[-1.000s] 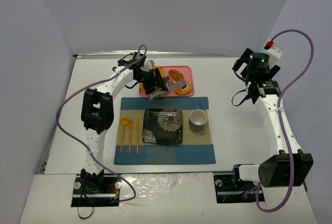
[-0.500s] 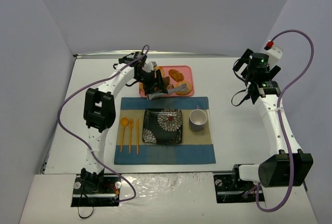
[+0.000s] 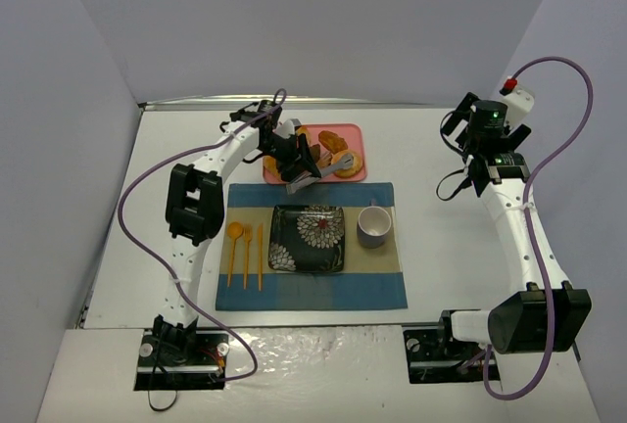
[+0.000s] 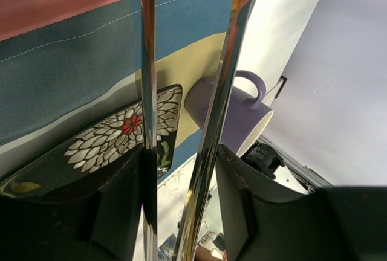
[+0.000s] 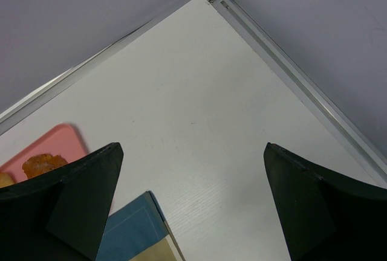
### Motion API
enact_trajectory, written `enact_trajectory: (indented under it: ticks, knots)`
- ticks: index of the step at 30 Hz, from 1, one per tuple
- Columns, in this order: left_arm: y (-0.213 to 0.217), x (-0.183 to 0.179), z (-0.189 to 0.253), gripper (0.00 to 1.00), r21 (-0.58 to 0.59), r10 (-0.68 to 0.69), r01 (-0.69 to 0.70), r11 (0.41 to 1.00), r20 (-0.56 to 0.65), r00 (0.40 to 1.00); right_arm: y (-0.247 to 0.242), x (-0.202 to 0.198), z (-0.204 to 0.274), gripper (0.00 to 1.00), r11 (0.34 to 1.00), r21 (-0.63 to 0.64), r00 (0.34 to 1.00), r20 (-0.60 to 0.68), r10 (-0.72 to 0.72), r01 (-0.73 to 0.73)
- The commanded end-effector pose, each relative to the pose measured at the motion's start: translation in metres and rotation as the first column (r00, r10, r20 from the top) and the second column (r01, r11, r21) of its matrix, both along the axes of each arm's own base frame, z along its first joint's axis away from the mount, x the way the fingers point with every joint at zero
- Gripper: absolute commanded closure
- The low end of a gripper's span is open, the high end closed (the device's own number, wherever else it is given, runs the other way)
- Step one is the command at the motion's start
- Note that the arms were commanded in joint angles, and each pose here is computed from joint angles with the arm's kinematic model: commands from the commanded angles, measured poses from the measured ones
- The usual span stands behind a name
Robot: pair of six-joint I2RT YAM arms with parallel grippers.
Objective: Place the bread
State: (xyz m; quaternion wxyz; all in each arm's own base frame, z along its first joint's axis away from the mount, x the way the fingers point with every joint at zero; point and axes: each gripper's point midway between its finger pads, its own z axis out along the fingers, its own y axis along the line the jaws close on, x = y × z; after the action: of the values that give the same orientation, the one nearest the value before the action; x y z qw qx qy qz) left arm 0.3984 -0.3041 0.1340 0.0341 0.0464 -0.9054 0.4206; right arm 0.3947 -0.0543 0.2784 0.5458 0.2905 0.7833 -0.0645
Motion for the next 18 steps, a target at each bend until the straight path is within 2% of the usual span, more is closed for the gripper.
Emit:
enact_trajectory:
  ticks: [1, 8, 18]
  knots:
    - [-0.009, -0.001, 0.046, 0.61, -0.082, -0.018, 0.024, 0.996, 0.069, 0.997, -0.011, 0.000, 0.027, 0.00, 0.998, -0.014, 0.994, 0.094, -0.052, 0.054]
    - [-0.011, -0.005, 0.043, 0.73, -0.099, -0.029, 0.032, 0.995, 0.032, 0.999, -0.012, -0.002, 0.027, 0.00, 0.998, -0.013, 0.993, 0.098, -0.062, 0.064]
    - [-0.008, 0.000, 0.069, 0.91, -0.152, 0.002, 0.008, 0.988, 0.065, 0.998, -0.012, -0.007, 0.035, 0.00, 0.998, -0.004, 0.990, 0.124, -0.066, 0.067]
